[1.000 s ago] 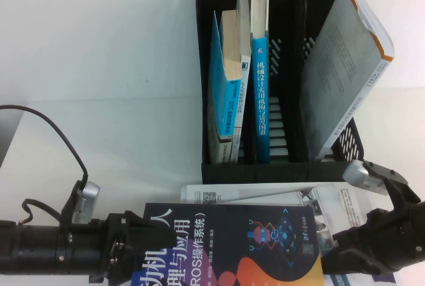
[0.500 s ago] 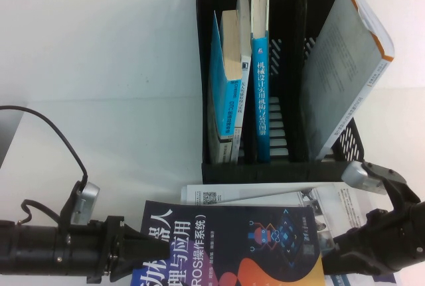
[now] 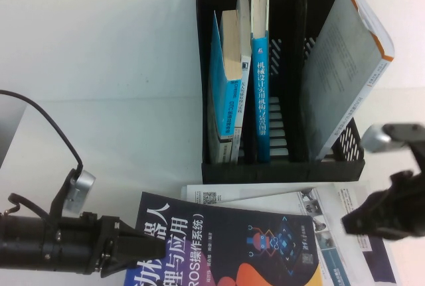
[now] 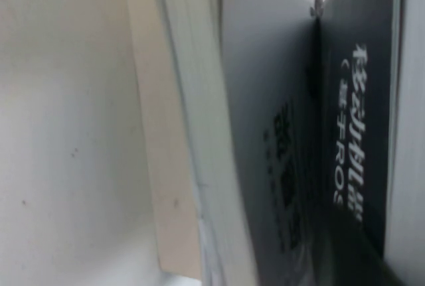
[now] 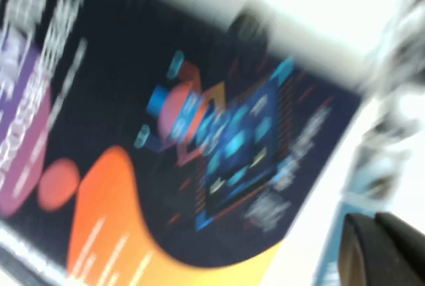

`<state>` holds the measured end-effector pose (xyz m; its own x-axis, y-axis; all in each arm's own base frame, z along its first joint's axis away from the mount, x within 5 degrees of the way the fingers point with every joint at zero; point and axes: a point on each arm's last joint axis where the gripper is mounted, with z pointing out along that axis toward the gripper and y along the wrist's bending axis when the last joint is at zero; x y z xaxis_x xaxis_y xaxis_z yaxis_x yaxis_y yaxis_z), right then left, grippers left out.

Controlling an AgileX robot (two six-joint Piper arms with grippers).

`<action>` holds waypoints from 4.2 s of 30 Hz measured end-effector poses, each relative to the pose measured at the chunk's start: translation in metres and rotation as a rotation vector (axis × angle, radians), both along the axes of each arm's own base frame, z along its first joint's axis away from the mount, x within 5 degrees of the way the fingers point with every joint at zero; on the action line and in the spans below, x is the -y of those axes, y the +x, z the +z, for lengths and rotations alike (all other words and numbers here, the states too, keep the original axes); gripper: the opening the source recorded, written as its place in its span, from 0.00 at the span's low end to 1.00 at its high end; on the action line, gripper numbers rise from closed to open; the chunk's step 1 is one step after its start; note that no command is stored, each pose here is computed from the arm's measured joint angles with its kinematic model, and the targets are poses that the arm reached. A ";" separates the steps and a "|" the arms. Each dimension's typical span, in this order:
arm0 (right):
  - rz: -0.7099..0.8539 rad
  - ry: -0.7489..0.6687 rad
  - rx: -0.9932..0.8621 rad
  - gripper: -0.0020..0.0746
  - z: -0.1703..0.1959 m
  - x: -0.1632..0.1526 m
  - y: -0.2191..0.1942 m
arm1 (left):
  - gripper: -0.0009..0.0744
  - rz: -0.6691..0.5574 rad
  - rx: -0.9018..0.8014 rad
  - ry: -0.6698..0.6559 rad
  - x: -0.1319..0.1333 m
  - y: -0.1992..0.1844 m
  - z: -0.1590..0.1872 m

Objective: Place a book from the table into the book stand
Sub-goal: Pick up the book with your left arm, then place the book on the book shelf

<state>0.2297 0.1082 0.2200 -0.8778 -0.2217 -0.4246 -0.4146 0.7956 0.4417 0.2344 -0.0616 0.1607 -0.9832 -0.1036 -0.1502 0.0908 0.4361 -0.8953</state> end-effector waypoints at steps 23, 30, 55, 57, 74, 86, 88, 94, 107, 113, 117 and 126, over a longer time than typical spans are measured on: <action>-0.127 -0.160 0.195 0.02 0.067 0.033 -0.045 | 0.17 0.077 0.357 0.213 0.000 -0.028 0.202; -0.130 -0.159 0.170 0.02 0.066 0.033 -0.047 | 0.17 0.070 0.458 0.284 0.021 -0.051 0.263; -0.108 -0.169 0.104 0.02 0.064 0.034 -0.053 | 0.17 0.211 0.641 0.482 0.127 0.013 0.336; -0.107 -0.170 0.102 0.02 0.064 0.034 -0.053 | 0.17 0.229 0.641 0.489 0.132 0.023 0.338; -0.109 -0.169 0.101 0.02 0.064 0.034 -0.053 | 0.17 0.329 0.584 0.678 0.163 0.073 0.301; -0.111 -0.168 0.095 0.02 0.064 0.034 -0.054 | 0.17 0.405 0.633 0.687 0.169 0.088 0.296; -0.111 -0.168 0.093 0.02 0.064 0.034 -0.054 | 0.17 0.414 0.635 0.700 0.169 0.090 0.294; -0.110 -0.169 0.091 0.02 0.063 0.034 -0.054 | 0.17 0.428 0.642 0.746 0.167 0.092 0.293; -0.124 -0.163 0.083 0.02 0.063 0.034 -0.054 | 0.17 0.448 0.745 0.678 0.176 0.103 0.294; -0.124 -0.164 0.079 0.02 0.063 0.034 -0.054 | 0.17 0.429 0.770 0.703 0.190 0.121 0.272; -0.125 -0.163 0.078 0.02 0.063 0.034 -0.054 | 0.17 0.391 0.757 0.739 0.203 0.136 0.245; -0.124 -0.164 0.077 0.02 0.063 0.034 -0.054 | 0.24 0.362 0.825 0.759 0.212 0.148 0.232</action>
<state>0.1752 0.0746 0.2832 -0.8691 -0.1857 -0.4584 -0.3366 0.9011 0.2732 0.3821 -0.2732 0.3925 -0.4911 0.0331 -0.8705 0.2824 0.9514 -0.1232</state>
